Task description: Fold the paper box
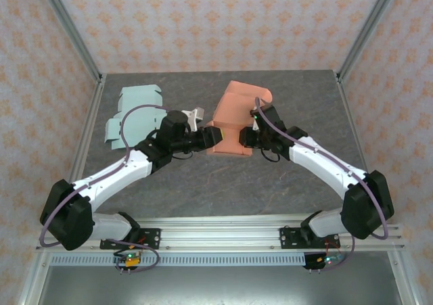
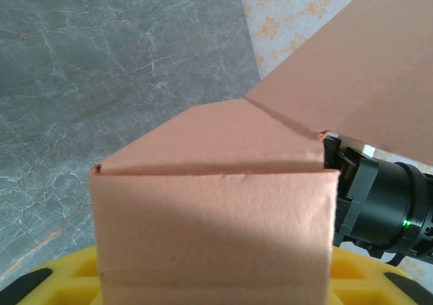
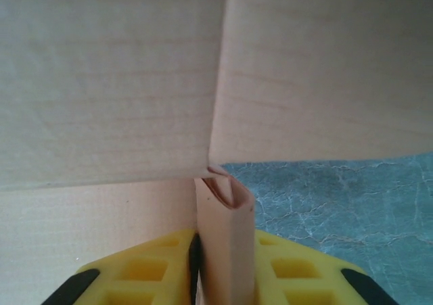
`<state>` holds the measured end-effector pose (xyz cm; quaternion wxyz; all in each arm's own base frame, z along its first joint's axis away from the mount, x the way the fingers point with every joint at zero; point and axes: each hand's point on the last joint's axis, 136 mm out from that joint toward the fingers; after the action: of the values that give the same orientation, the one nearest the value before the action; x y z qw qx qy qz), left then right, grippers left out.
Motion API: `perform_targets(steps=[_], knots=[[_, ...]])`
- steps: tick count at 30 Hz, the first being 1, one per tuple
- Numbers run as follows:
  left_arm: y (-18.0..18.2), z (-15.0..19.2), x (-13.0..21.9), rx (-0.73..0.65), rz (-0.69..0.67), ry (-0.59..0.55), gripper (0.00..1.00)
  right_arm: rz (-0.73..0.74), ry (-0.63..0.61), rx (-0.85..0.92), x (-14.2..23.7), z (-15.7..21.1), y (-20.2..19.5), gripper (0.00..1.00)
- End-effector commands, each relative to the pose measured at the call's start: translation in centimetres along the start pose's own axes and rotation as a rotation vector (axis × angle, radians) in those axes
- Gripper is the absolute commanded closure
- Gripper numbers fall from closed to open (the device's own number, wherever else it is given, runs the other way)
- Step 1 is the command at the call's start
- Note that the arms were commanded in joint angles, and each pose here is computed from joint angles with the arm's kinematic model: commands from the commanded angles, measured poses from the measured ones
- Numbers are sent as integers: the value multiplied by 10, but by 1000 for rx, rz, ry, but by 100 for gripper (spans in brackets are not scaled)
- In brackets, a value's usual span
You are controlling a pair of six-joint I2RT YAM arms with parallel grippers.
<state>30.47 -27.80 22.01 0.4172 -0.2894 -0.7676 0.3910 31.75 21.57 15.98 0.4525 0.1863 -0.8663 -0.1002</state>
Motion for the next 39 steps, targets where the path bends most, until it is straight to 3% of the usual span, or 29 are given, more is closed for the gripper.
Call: perform_targets(steps=[1, 4, 8, 11, 20, 27, 35, 39], knots=[[-45, -12, 10, -81, 117, -45, 65, 135, -63, -2, -2, -9, -20, 80], [-46, -12, 9, -84, 115, -54, 65, 239, -93, -8, -1, -10, -39, 86], [-45, -11, 5, -82, 114, -56, 65, 364, -143, -1, 4, -13, -55, 87], [-45, -10, 0, -71, 117, -56, 65, 370, -161, 1, 3, -15, -51, 85], [-48, -16, -1, -59, 128, -97, 65, 277, -144, 7, -12, 2, -40, 75], [-33, -17, -2, -106, 53, -104, 66, 97, -169, -45, 16, -2, -18, 51], [-23, -22, -11, -60, 39, -111, 65, -119, -103, -111, 44, 2, -2, 41], [-22, -24, -12, -53, 33, -112, 65, -112, -75, -98, 54, 10, -5, 41]])
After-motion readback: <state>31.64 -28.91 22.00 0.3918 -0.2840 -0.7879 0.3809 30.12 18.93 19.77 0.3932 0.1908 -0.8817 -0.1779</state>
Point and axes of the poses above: each hand's point on the last joint's axis, 136 mm out from that joint toward the fingers, its own x axis back along the fingers, its own y axis along the line the jaws close on, z = x × y, and after that the axes turned 5 degrees about x, right-handed
